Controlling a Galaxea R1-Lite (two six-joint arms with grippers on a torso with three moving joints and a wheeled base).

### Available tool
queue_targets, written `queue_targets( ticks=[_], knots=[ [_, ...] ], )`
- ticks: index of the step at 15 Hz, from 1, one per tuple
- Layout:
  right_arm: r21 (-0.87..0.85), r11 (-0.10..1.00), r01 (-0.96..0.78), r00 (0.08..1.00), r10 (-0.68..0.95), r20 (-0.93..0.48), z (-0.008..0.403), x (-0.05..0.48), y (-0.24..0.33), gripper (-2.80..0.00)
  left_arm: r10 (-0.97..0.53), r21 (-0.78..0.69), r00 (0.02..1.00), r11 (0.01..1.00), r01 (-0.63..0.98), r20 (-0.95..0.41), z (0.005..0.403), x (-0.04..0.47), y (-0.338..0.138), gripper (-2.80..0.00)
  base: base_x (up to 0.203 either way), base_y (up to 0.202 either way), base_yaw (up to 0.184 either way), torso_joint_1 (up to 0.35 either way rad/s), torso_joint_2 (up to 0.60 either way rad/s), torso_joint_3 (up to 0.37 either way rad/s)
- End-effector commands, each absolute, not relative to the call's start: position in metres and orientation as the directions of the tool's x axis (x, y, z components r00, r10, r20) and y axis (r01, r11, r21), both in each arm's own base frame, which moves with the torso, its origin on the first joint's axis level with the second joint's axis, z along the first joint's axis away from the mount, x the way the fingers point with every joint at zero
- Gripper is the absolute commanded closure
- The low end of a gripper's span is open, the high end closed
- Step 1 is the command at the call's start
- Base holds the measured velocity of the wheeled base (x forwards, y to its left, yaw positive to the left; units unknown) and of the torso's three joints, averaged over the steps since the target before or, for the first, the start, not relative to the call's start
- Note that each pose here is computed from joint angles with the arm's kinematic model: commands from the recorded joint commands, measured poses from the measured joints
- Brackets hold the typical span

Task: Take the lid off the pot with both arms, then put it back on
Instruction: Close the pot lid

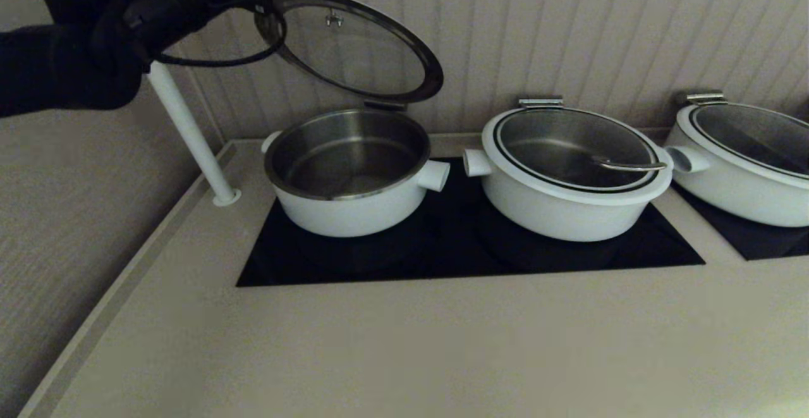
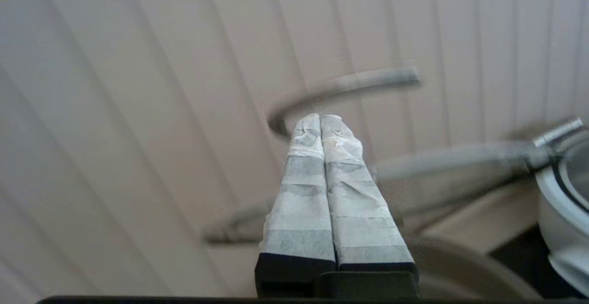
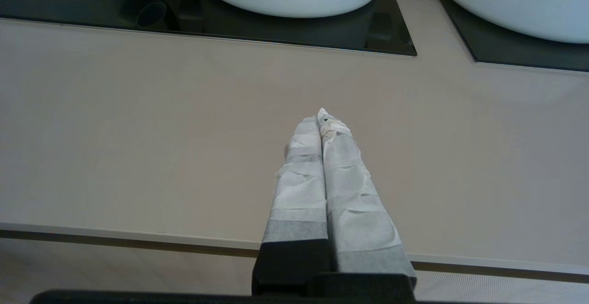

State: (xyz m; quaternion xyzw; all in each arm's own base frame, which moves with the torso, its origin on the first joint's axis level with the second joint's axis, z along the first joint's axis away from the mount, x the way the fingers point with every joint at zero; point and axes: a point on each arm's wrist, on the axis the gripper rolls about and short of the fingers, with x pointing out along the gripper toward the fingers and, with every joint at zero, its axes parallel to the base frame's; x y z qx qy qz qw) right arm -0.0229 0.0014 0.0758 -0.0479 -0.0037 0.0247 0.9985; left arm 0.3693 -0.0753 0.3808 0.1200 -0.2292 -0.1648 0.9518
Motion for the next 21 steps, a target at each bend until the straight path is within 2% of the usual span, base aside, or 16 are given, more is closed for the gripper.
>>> queue_targets(
  ticks=[1,2,7,21],
  knots=[
    [-0.097,0.994,-0.050,0.999,0.051,0.005,0.076,-0.023,0.001,0.00,-0.379,0.304,0.855,0.911,0.278,0.354,0.376,0.392,-0.080,0.00,0.000,0.000,0.000,0.000,0.00,0.000],
    [-0.097,0.994,-0.050,0.999,0.051,0.005,0.076,-0.023,0.001,0.00,-0.393,0.302,0.870,0.904,0.304,0.299,0.364,0.399,-0.081,0.00,0.000,0.000,0.000,0.000,0.00,0.000],
    [-0.097,0.994,-0.050,0.999,0.051,0.005,0.076,-0.023,0.001,0.00,-0.398,0.293,0.887,0.899,0.326,0.235,0.353,0.406,-0.082,0.00,0.000,0.000,0.000,0.000,0.00,0.000],
    [-0.097,0.994,-0.050,0.999,0.051,0.005,0.076,-0.023,0.001,0.00,-0.420,0.301,0.872,0.891,0.342,0.252,0.343,0.417,-0.085,0.00,0.000,0.000,0.000,0.000,0.00,0.000]
  ],
)
